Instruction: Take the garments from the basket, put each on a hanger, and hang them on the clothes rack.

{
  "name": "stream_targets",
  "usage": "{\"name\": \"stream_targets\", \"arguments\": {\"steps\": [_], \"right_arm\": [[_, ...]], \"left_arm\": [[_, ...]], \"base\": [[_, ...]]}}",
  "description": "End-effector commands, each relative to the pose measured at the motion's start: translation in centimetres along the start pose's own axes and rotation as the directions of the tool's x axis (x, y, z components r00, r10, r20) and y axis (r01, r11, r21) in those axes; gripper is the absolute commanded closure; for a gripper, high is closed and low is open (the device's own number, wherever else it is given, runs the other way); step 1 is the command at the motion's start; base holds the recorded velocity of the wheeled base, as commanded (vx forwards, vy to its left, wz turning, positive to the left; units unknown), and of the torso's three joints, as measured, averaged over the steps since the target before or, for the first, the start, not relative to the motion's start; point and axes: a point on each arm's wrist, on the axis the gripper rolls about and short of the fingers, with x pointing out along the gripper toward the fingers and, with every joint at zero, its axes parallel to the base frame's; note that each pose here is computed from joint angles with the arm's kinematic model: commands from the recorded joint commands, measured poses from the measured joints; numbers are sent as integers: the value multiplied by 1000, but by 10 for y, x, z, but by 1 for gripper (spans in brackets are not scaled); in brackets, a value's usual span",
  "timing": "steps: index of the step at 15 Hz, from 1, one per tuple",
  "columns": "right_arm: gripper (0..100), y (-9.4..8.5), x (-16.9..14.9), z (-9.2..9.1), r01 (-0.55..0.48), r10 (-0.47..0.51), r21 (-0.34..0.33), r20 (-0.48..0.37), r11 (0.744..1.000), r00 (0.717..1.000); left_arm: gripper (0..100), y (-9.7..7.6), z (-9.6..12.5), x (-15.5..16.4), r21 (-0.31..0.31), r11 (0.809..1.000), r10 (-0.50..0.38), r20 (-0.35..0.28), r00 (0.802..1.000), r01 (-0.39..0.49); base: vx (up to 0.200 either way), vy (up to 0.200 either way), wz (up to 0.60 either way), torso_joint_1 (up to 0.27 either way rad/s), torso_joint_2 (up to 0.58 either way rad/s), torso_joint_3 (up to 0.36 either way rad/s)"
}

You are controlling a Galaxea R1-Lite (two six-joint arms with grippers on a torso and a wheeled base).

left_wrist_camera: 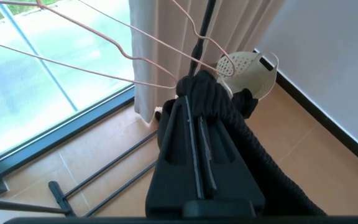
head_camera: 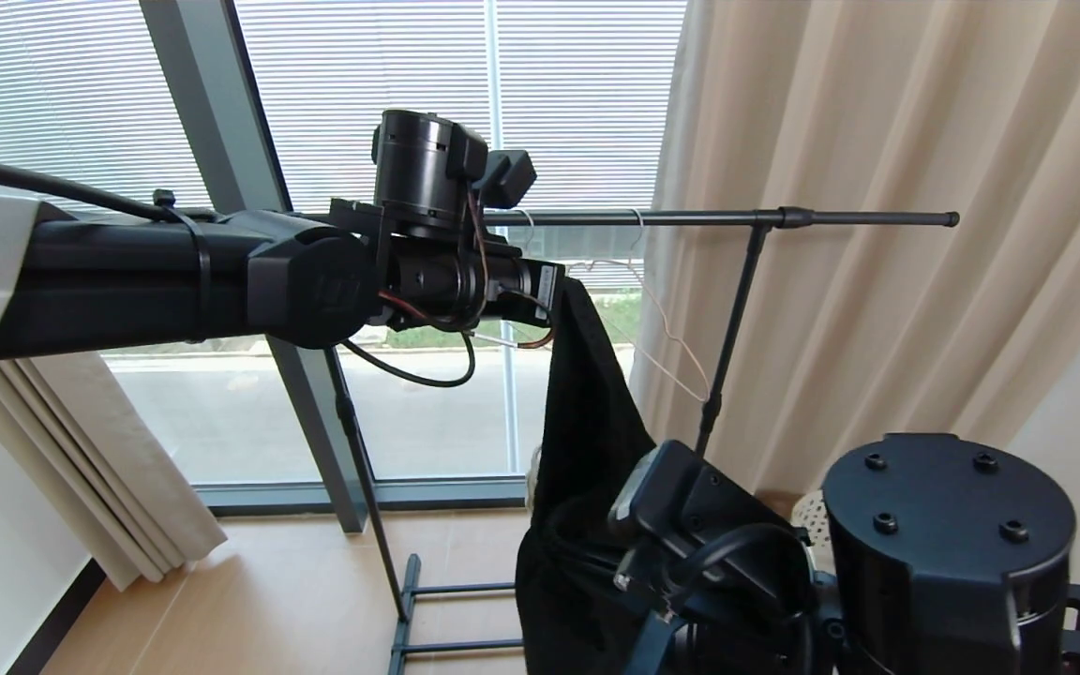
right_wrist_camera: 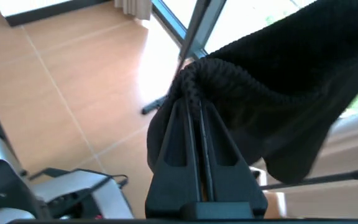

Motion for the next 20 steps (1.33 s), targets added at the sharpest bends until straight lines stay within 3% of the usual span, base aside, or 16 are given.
{"name": "stream_targets", "arguments": {"steps": [1,3,5,7,9,12,13,14,17,19,20], "right_arm": [[100,10,16,2,10,-10,18,-14,1000,1000],[100,7,11,1,26,-26,15,-23,1000,999],[100,-10,3,-4,74,-75,-46,-29,996,997],[100,-38,-7,-17,155,-165,-150,-63,977,984],[100,-70,-10,-26,248,-273,-212,-96,945,957],[100,-111,-3,-30,363,-392,-196,-135,911,910],[100,-113,-1,-30,369,-398,-194,-138,909,907],[100,-130,12,-28,411,-435,-172,-136,895,890],[100,-134,22,-26,427,-447,-164,-109,889,888],[100,-140,39,-22,466,-482,-143,-103,873,870],[100,-144,52,-19,506,-514,-94,-97,857,853]], "left_arm": [[100,0,-2,3,0,1000,-2,-6,1000,2],[100,0,-2,-2,-15,1000,0,-27,1000,-1],[100,1,4,-20,-32,999,10,-57,998,-12],[100,9,8,-41,-42,998,34,-95,995,-39],[100,15,8,-65,-39,997,57,-151,987,-63],[100,21,-9,-93,9,997,81,-247,966,-81],[100,21,-12,-95,17,997,82,-254,964,-80],[100,19,-32,-110,66,996,82,-313,946,-65],[100,-3,-56,-135,86,996,47,-368,929,-16],[100,-13,-80,-140,97,995,29,-434,900,14],[100,-17,-92,-144,95,995,15,-465,885,34]], "base": [[0,0,0,0,0,0],[0,0,0,0,0,0],[0,0,0,0,0,0],[0,0,0,0,0,0],[0,0,0,0,0,0],[0,0,0,0,0,0],[0,0,0,0,0,0],[0,0,0,0,0,0],[0,0,0,0,0,0],[0,0,0,0,0,0],[0,0,0,0,0,0]]}}
